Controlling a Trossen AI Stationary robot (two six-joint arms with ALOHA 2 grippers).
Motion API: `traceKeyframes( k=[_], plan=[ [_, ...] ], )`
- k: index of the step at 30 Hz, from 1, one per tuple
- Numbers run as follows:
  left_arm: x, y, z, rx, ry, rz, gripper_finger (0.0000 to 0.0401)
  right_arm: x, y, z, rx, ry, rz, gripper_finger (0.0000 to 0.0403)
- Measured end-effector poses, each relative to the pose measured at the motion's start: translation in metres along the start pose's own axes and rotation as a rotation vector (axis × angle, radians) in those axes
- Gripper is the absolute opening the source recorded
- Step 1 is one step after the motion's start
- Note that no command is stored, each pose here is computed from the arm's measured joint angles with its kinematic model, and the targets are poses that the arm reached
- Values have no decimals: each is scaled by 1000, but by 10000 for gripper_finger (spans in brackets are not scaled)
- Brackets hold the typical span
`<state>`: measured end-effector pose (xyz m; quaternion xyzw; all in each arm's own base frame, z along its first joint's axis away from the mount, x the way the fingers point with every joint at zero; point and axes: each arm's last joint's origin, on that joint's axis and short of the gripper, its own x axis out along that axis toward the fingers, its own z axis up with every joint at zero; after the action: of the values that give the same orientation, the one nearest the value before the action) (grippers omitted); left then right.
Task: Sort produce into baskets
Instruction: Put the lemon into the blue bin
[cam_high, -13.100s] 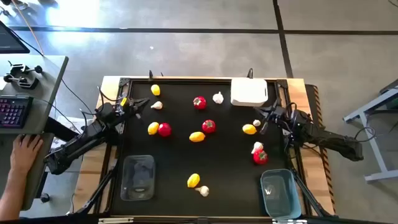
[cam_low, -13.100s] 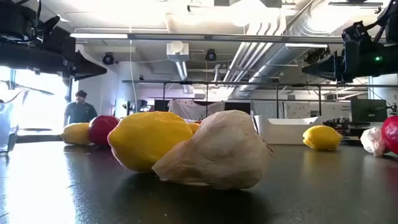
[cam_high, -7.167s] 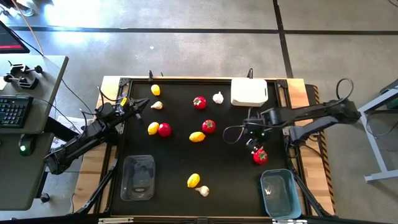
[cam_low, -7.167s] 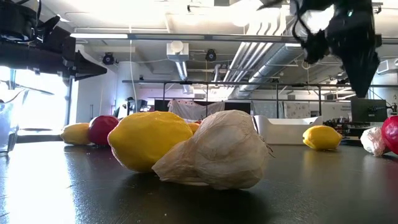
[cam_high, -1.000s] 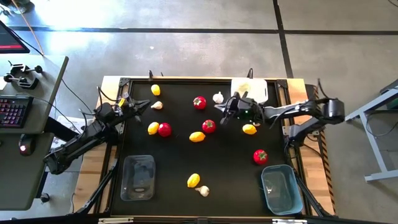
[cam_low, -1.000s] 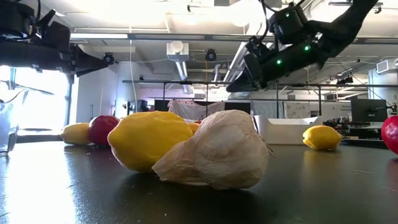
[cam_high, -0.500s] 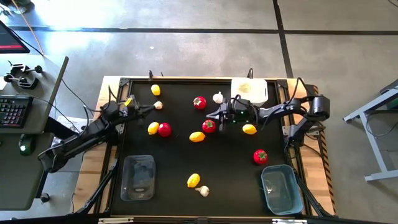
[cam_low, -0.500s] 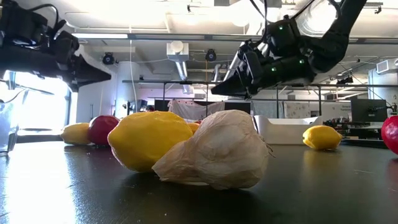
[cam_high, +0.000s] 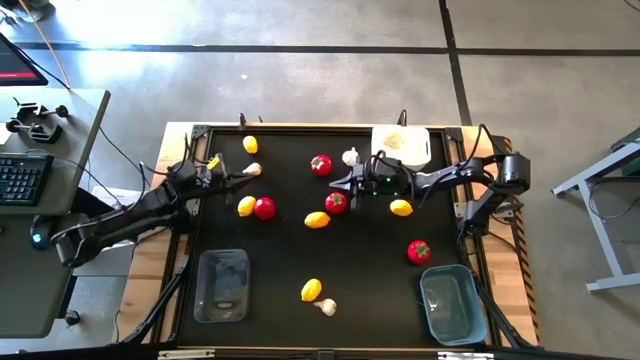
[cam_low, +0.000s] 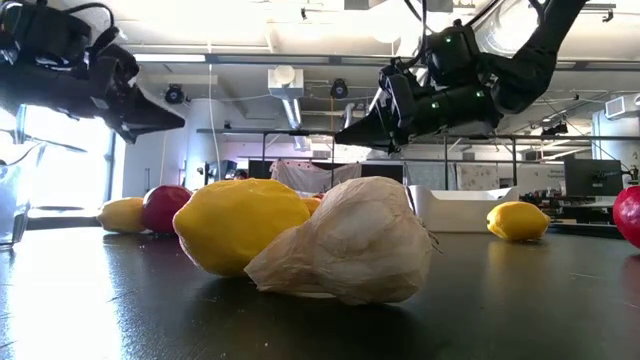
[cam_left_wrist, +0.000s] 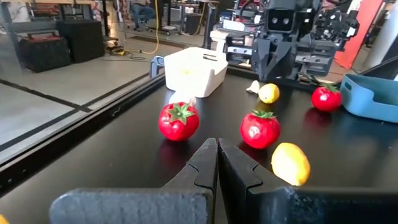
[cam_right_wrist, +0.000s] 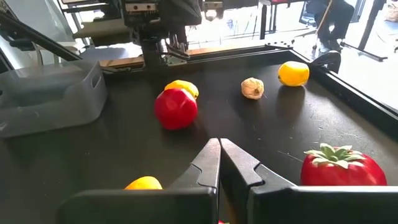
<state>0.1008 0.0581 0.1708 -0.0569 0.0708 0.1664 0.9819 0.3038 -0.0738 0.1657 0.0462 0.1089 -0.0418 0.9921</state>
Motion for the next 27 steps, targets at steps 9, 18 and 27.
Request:
traceKeyframes(
  k=[9, 18, 27],
  plan=[
    [8, -5, 21, -33, 100, -40, 0, 0, 0, 0, 0, 0, -1, 0],
    [24, -14, 48, -56, 187, -100, 0, 0, 0, 0, 0, 1, -1, 1],
    [42, -27, 63, -2, 457, -51, 25, 0, 0, -2, 2, 16, -14, 1]
  ],
)
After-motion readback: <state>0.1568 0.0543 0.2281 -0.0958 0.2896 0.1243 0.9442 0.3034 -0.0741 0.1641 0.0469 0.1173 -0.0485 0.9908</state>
